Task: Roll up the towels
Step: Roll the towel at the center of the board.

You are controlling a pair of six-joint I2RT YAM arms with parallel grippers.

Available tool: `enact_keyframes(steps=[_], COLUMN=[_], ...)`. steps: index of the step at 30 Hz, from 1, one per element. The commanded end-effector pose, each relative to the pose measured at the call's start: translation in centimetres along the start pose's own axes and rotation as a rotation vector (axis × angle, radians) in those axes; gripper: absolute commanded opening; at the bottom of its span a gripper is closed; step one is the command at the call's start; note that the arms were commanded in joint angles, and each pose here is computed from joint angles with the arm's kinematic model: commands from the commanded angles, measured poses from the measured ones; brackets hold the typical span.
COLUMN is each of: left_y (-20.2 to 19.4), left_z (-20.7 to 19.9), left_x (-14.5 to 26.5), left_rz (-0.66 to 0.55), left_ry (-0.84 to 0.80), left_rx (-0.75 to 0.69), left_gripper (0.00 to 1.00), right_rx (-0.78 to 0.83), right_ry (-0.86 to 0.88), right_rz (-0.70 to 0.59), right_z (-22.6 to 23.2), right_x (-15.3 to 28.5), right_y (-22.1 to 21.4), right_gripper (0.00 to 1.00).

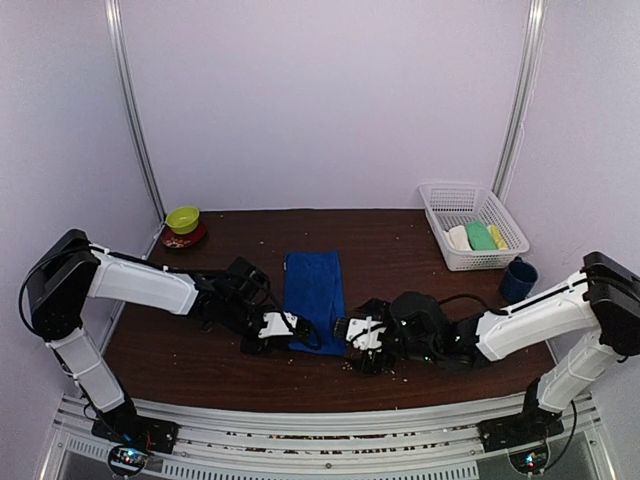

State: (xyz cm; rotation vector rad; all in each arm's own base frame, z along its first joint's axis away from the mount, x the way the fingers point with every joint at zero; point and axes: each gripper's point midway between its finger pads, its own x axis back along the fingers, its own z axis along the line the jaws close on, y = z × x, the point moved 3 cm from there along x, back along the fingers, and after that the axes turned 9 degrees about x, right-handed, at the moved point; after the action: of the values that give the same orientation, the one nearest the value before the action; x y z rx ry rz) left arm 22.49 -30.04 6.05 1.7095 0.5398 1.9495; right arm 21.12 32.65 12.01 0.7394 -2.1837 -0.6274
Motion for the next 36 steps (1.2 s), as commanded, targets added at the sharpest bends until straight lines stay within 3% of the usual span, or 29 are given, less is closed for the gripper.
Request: enact_keyframes(steps=[1, 15, 18, 20, 28, 36], left_y=[0.1, 0.2, 0.1, 0.0, -0.2, 0.0], left_z=[-1.0, -0.5, -0.3, -0.2, -0.2, -1.1], left_x=[1.0, 1.9, 2.1, 2.1, 2.5, 3.5], left_rz=[-0.054, -0.094, -0.104, -0.107, -0.106, -0.106], left_ry=[-0.079, -0.111, -0.117, -0.123, -0.14, -0.181], left_rx=[0.005, 0.043, 0.055, 0.059, 0.063, 0.034], left_gripper=[0.0, 0.0, 0.0, 0.0, 0.0, 0.0], right_rx=[0.233, 0.385, 0.39, 0.387, 0.334, 0.183], right_ry=[0.048, 0.02, 0.026, 0.027, 0.075, 0.227], right_rz=[-0.004, 0.098, 0.105, 0.115, 0.088, 0.062], right_z=[2.5, 5.2, 5.5, 5.6, 5.7, 6.2], right_x=[-2.0, -5.7, -5.9, -6.0, -5.8, -5.1], right_y=[0.5, -0.7, -1.0, -1.2, 0.0, 2.3], right_gripper=[0.97, 0.77, 0.62, 0.42, 0.02, 0.0])
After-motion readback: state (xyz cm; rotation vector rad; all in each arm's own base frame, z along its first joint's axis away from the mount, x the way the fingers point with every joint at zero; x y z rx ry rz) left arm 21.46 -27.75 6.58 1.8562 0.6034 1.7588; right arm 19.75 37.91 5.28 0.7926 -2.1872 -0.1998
